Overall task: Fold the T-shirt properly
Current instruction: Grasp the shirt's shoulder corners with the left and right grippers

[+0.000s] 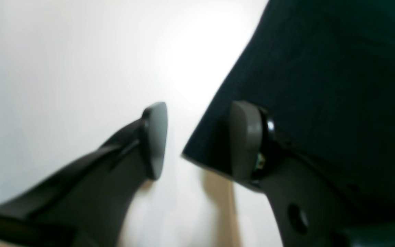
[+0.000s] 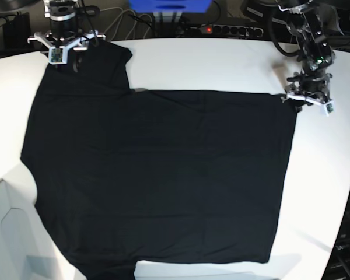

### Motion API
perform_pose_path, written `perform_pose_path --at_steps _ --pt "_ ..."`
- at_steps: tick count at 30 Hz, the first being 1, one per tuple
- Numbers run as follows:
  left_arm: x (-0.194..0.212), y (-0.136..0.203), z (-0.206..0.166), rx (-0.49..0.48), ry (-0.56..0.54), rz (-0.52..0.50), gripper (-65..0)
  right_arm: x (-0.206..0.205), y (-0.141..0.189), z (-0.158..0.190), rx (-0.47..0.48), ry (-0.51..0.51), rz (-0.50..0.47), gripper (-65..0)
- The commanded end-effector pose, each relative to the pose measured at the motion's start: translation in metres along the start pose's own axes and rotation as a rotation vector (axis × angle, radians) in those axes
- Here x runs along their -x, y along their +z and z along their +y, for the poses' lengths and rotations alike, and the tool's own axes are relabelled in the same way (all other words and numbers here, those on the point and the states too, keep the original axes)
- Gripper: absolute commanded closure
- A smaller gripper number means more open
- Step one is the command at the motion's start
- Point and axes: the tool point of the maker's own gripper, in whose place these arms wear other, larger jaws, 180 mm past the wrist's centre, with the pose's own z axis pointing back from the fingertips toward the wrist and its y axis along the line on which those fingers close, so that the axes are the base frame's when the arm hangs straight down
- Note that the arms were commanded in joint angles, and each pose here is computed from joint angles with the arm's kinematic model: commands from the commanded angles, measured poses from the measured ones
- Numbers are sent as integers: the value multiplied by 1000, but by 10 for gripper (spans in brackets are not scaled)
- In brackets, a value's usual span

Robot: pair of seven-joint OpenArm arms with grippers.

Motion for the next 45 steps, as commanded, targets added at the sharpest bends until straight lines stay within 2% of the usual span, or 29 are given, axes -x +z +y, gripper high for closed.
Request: perform_pose_path --at_steps 1,6,10,25,29,32,35,41,45 --pt "-13 1 0 9 -16 -36 -289 -3 2 -2 1 5 -4 -288" --pt "-2 -2 -8 28 -29 -5 -289 0 -5 -1 4 0 44 -288" --pt "15 -1 -11 40 -51 31 -289 -1 -6 -1 3 0 44 -288" --pt "36 8 1 19 -67 81 -282 -4 -7 -8 5 30 34 -290" --pt "34 7 1 21 -66 77 -209 -10 -12 -22 44 32 20 -290" --pt "32 6 0 22 -65 73 -125 -14 -14 -34 78 36 7 -290" --pt "32 6 -1 25 -67 74 -14 -18 -14 -46 109 42 0 -290" --pt "24 9 -5 33 -77 52 0 -20 -13 -64 157 46 -6 -291" --pt "4 19 -13 48 -103 -5 0 -20 -13 -59 83 91 -1 -291"
